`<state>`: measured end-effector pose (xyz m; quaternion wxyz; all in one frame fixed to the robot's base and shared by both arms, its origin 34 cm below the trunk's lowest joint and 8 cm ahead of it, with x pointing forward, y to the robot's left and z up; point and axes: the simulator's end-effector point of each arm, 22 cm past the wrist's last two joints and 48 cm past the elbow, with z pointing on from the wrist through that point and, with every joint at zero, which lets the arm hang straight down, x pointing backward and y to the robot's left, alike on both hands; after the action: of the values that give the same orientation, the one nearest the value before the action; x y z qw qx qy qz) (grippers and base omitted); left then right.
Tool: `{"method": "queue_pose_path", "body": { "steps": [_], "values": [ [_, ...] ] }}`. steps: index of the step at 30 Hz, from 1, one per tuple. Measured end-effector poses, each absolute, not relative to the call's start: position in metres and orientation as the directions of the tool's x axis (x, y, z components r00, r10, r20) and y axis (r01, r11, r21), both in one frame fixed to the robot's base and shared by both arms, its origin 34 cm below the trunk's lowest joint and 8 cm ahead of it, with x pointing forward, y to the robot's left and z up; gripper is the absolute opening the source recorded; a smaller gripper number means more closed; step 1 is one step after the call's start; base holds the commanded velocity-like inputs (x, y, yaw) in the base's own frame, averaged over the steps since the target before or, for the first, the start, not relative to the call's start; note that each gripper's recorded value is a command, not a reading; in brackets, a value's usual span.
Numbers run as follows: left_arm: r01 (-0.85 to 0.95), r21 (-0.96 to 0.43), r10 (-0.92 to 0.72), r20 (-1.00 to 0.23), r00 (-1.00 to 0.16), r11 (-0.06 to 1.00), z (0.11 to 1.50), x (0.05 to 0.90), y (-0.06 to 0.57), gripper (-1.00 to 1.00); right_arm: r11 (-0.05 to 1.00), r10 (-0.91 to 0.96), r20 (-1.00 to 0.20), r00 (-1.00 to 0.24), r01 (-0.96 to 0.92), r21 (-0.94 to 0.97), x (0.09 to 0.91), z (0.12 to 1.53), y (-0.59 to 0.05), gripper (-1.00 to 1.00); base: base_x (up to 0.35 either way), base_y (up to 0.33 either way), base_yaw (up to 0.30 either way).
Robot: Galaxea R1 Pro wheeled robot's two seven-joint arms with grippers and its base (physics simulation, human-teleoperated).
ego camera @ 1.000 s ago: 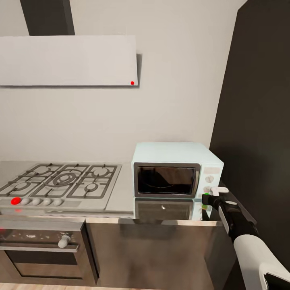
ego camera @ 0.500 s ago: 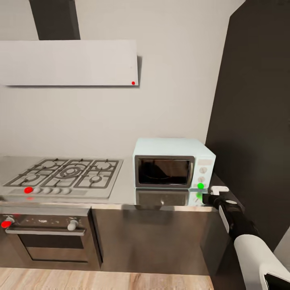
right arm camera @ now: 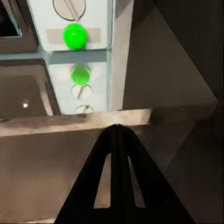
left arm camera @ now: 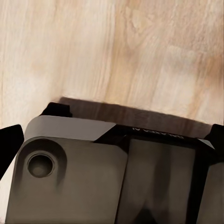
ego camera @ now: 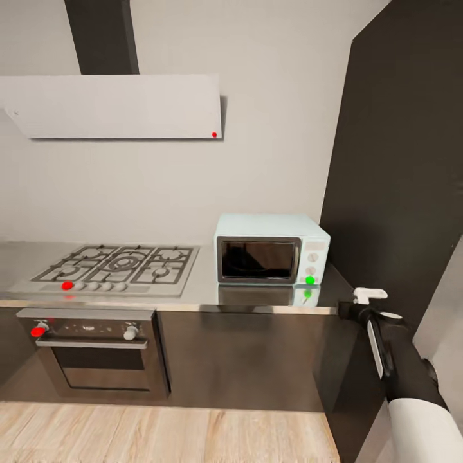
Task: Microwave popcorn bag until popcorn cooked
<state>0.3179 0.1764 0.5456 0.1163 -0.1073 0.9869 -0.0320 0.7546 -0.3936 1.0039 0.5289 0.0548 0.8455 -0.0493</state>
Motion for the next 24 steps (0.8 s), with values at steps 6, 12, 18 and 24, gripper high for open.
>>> {"method": "queue_pose_path", "body": {
  "steps": [6, 12, 18, 24],
  "values": [
    [-0.205, -0.086, -0.220, -0.223, -0.950, 0.975, 0.545, 0.318, 0.178, 1.00, 0.989, 0.043, -0.809, -0.586, 0.138, -0.048, 0.702, 0.908, -0.395, -1.00, -0.314, 0.000, 0.000],
    [-0.209, -0.080, -0.222, -0.221, -0.950, 0.975, 0.545, 0.316, 0.182, 1.00, 0.994, 0.065, -0.572, -0.818, 0.103, -0.035, 0.597, 0.740, -0.379, -1.00, -0.062, 0.000, 0.000],
    [-0.210, -0.080, -0.223, -0.221, -0.949, 0.974, 0.545, 0.316, 0.183, 1.00, 1.000, 0.025, -0.382, -0.924, 0.030, -0.006, 0.432, 0.585, -0.349, -1.00, -0.002, 0.000, 0.000],
    [-0.212, -0.079, -0.224, -0.221, -0.949, 0.974, 0.545, 0.316, 0.184, 1.00, 0.999, 0.014, -0.298, -0.954, 0.027, -0.040, 0.301, 0.547, -0.351, -1.00, 0.000, 0.000, 0.000]
  ]
}}
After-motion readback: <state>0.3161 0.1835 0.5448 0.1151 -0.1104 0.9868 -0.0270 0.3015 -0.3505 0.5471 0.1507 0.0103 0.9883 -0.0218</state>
